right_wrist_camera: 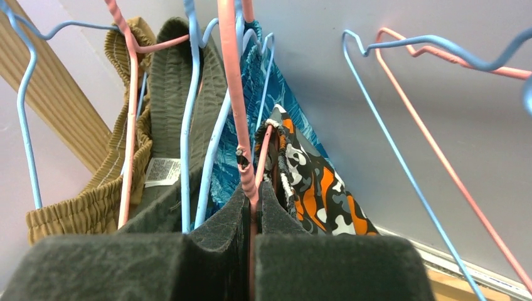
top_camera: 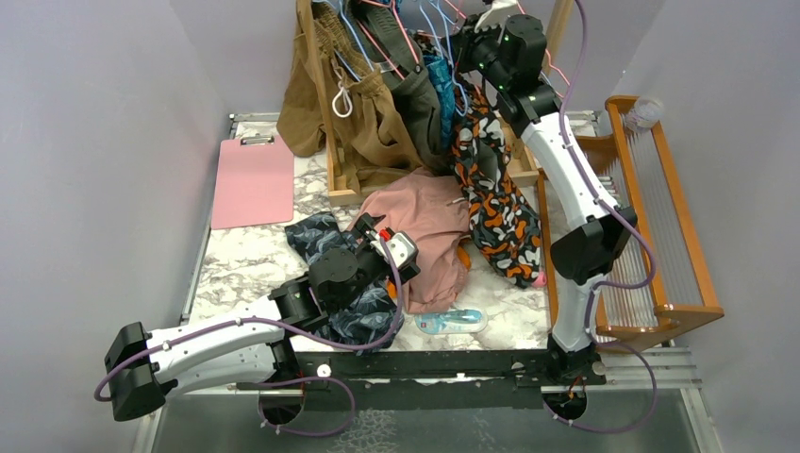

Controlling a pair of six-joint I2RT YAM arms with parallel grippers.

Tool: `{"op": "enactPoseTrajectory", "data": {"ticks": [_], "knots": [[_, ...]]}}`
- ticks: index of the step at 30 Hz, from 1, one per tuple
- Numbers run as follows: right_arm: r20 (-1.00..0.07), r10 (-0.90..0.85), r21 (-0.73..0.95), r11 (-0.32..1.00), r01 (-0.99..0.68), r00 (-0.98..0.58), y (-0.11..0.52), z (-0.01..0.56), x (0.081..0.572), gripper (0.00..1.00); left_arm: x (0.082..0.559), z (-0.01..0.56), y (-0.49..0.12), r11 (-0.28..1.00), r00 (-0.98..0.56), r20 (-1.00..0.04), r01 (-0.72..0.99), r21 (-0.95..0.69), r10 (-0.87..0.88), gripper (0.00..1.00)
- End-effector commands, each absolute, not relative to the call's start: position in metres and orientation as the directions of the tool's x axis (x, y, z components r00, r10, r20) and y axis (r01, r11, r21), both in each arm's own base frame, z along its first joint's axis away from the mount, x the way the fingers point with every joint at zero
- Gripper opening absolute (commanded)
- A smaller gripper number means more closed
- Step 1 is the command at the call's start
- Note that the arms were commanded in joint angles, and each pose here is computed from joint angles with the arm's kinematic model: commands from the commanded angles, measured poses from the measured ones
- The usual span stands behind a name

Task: Place the shorts on the hanger
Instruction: Place the hanger at the clothesline.

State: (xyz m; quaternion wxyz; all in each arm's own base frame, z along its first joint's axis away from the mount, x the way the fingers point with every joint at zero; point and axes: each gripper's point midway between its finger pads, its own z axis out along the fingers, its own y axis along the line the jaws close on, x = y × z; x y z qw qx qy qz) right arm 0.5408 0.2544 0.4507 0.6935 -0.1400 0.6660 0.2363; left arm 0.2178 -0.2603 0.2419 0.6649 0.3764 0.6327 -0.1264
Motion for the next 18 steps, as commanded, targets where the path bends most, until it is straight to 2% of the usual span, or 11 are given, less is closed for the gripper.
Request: {"op": "enactPoseTrajectory", "data": {"ticks": [1, 11, 18], "knots": [[-0.979, 0.178, 0.091, 0.820, -0.566, 0.101, 0.265, 0.487, 0.532, 0.01, 0.219, 0.245, -0.261, 0.691, 0.178, -0.939, 0.640, 0.338, 0.294, 0.99], [-0.972, 0.155, 0.078, 0.922, -0.379, 0.177, 0.217, 0.516, 0.524, 0.01, 0.219, 0.243, -0.263, 0.687, 0.175, -0.940, 0.645, 0.335, 0.294, 0.99], [-0.957, 0.161, 0.070, 0.935, -0.348, 0.240, 0.190, 0.543, 0.518, 0.01, 0.219, 0.244, -0.263, 0.687, 0.175, -0.940, 0.645, 0.335, 0.293, 0.99]]}}
